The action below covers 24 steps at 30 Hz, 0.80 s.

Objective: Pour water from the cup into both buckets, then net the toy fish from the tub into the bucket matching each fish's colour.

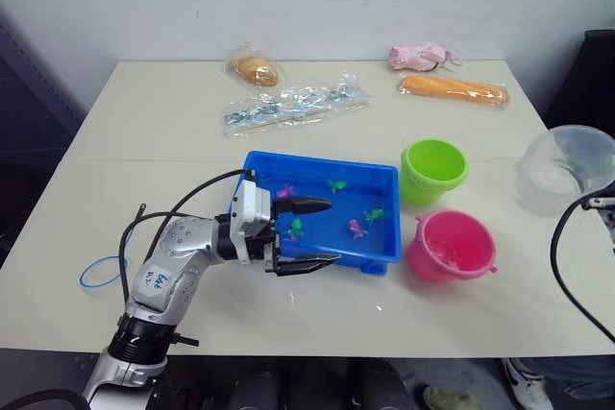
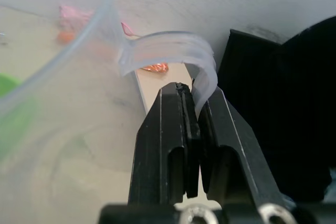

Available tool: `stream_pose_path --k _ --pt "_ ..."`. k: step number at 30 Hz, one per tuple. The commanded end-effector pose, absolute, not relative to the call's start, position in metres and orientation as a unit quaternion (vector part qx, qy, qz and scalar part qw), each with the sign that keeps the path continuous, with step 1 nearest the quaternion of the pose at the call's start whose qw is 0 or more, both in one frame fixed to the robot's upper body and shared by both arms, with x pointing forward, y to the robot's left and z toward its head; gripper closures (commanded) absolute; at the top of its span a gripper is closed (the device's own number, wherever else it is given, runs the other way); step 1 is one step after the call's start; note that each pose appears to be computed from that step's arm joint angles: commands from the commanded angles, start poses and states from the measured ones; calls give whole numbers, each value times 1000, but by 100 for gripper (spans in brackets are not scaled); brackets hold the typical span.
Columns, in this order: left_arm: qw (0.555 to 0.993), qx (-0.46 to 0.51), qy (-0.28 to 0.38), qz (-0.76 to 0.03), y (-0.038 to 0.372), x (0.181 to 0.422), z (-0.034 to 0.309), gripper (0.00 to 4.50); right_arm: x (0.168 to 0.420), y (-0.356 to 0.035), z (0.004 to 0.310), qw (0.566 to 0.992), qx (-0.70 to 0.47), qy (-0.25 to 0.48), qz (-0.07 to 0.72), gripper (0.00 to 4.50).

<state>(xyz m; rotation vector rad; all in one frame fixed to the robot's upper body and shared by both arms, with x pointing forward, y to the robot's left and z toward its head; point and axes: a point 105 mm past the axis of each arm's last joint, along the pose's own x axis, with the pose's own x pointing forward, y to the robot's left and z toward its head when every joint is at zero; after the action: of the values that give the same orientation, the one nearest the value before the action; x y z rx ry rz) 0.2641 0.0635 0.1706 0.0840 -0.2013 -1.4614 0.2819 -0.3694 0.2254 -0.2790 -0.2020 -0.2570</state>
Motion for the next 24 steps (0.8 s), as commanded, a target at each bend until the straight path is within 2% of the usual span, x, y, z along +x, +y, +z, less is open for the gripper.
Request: stream_pose_path --k 1,4,7,16,24 --pt "743 47 -116 -658 66 267 181 0 294 -376 233 977 -143 -77 -135 448" --pt "757 62 -122 -639 76 277 186 0 314 -377 232 980 -152 -27 -127 448" --pt "763 71 -126 -630 82 283 190 0 325 -374 235 975 -193 -13 -108 448" --pt "781 39 -149 -605 84 292 203 0 355 -363 247 954 -276 -28 -112 448" --pt "796 -2 -177 -579 82 301 221 0 376 -338 259 911 -397 -54 -95 448"
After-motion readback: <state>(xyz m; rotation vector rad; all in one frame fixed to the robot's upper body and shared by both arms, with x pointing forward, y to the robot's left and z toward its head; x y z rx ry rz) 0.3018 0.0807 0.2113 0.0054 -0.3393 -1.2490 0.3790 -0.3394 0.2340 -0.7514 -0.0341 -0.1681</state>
